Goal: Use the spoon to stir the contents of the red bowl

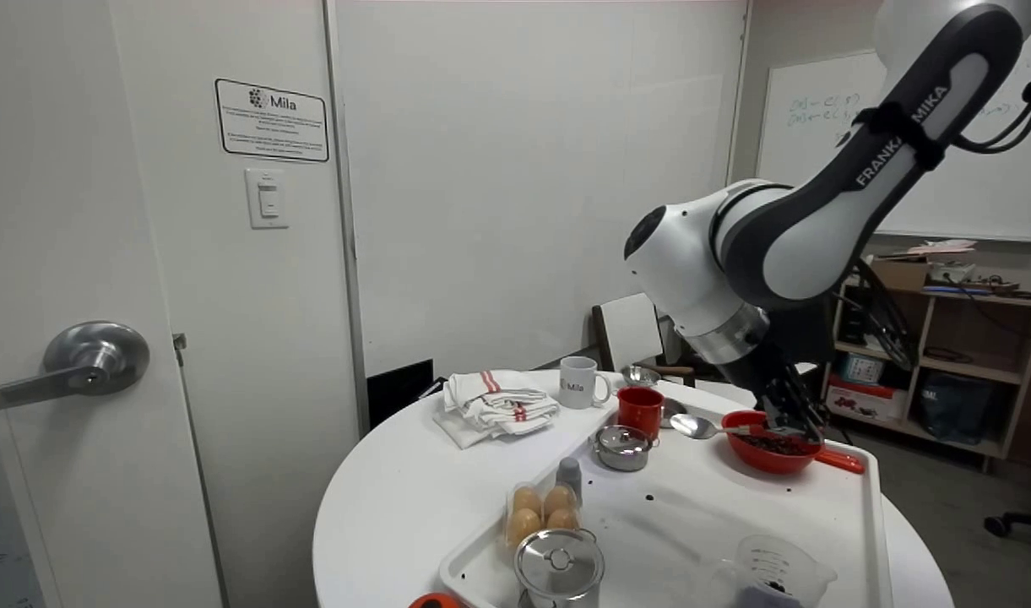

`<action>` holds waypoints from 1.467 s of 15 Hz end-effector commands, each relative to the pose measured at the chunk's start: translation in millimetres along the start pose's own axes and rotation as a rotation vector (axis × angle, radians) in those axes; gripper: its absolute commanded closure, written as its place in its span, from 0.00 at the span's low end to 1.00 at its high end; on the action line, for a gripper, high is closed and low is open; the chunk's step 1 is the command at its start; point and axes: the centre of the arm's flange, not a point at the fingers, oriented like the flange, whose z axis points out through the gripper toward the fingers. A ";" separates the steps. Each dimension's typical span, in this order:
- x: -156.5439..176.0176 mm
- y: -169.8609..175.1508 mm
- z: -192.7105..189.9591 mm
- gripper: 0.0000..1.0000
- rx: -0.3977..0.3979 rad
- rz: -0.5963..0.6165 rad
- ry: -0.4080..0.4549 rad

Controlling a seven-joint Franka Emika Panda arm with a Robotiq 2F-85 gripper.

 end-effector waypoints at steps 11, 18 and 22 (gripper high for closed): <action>2.8 -26.6 85.0 0.95 0.229 0.089 0.165; 40.0 -25.3 95.2 0.95 0.205 0.031 0.159; 60.3 -29.5 102.4 0.95 0.215 -0.006 0.143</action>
